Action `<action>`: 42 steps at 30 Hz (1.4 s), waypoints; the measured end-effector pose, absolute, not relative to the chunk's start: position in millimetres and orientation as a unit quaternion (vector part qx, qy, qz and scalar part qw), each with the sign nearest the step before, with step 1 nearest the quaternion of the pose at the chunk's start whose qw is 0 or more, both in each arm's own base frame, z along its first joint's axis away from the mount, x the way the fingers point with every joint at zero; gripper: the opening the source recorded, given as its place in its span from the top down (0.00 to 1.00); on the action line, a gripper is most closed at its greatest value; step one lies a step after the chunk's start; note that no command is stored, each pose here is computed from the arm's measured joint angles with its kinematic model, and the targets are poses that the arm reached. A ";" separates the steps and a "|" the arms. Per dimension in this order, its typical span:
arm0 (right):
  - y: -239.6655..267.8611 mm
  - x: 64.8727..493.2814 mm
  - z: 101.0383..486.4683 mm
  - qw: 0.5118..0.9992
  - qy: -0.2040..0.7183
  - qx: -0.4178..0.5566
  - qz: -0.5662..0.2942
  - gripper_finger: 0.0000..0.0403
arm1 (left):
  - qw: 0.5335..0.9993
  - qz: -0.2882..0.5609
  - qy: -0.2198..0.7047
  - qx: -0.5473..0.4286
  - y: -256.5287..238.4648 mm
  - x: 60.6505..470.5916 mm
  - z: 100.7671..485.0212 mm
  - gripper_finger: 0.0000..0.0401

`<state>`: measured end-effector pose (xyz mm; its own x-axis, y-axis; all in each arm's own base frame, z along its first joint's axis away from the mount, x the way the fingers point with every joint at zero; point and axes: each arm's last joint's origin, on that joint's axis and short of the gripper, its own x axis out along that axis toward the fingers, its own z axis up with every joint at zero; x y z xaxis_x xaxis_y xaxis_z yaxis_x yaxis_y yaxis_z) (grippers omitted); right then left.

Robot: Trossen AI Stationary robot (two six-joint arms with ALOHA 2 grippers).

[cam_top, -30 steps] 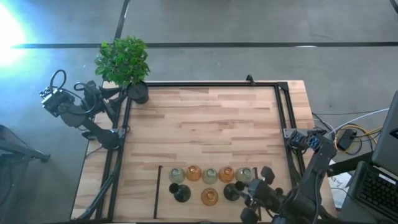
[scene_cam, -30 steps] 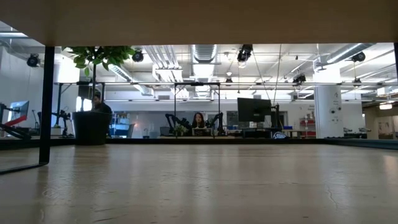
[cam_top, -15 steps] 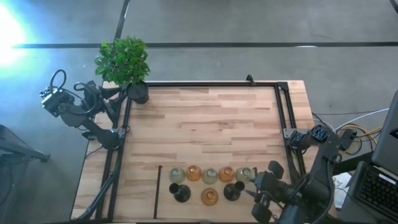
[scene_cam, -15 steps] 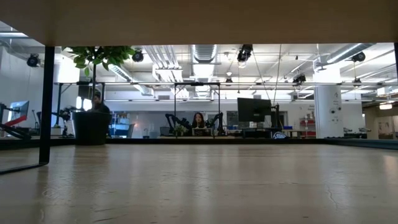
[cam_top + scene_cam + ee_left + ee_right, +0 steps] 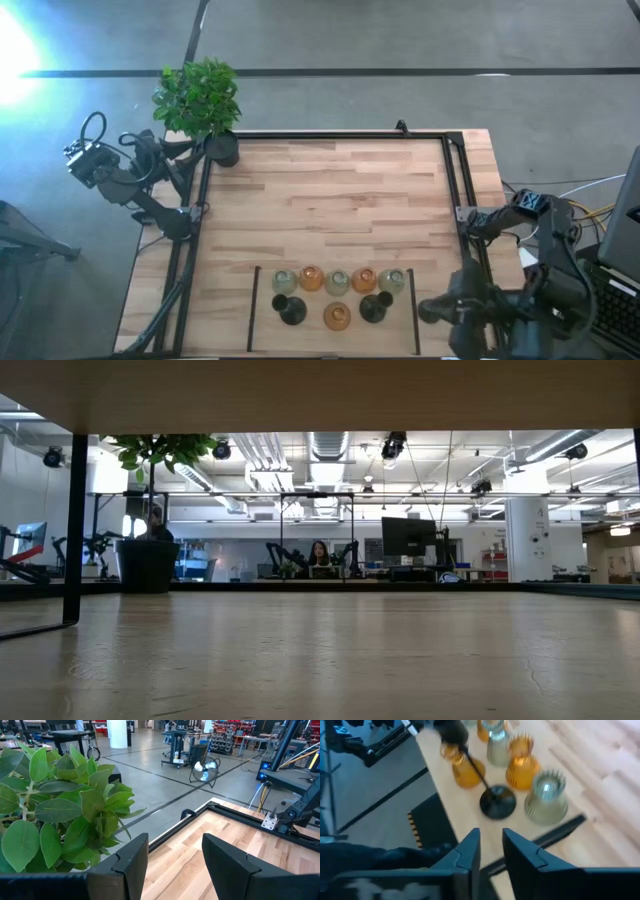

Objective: Pick & Place candle stick holders
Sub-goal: Put the black candle holder on the shelf

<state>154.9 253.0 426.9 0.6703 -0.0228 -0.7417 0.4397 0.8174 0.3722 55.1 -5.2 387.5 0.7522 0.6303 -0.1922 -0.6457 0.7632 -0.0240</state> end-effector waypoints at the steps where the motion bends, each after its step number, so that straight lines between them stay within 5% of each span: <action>1: 255.9 150.0 425.4 0.870 0.385 0.278 -0.132 0.82 | 0.935 0.341 0.087 -0.044 -5.1 55.1 387.5 0.53; 8: 279.4 114.0 407.6 0.847 0.391 0.333 -0.140 0.97 | 0.935 0.341 0.087 -0.045 -5.2 55.1 387.5 0.53; 16: 293.3 88.3 375.4 0.829 0.398 0.352 -0.176 0.98 | 0.935 0.341 0.087 -0.045 -5.1 55.1 387.5 0.52; 23: 296.2 76.4 349.7 0.772 0.513 0.311 -0.209 0.98 | 0.935 0.341 0.087 -0.045 -5.1 55.1 387.5 0.52; 34: 294.9 72.8 307.6 0.766 0.533 0.262 -0.246 0.98 | 0.935 0.341 0.087 -0.045 -5.1 55.1 387.5 0.52; 42: 297.6 70.5 281.9 0.766 0.592 0.181 -0.174 0.98 | 0.935 0.341 0.087 -0.045 -5.1 55.1 387.5 0.52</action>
<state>70.5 297.6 281.9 0.2391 -0.0529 -0.9695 0.4808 0.8739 0.0709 55.1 -5.1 387.5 0.7524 0.6300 -0.1923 -0.6455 0.7634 -0.0243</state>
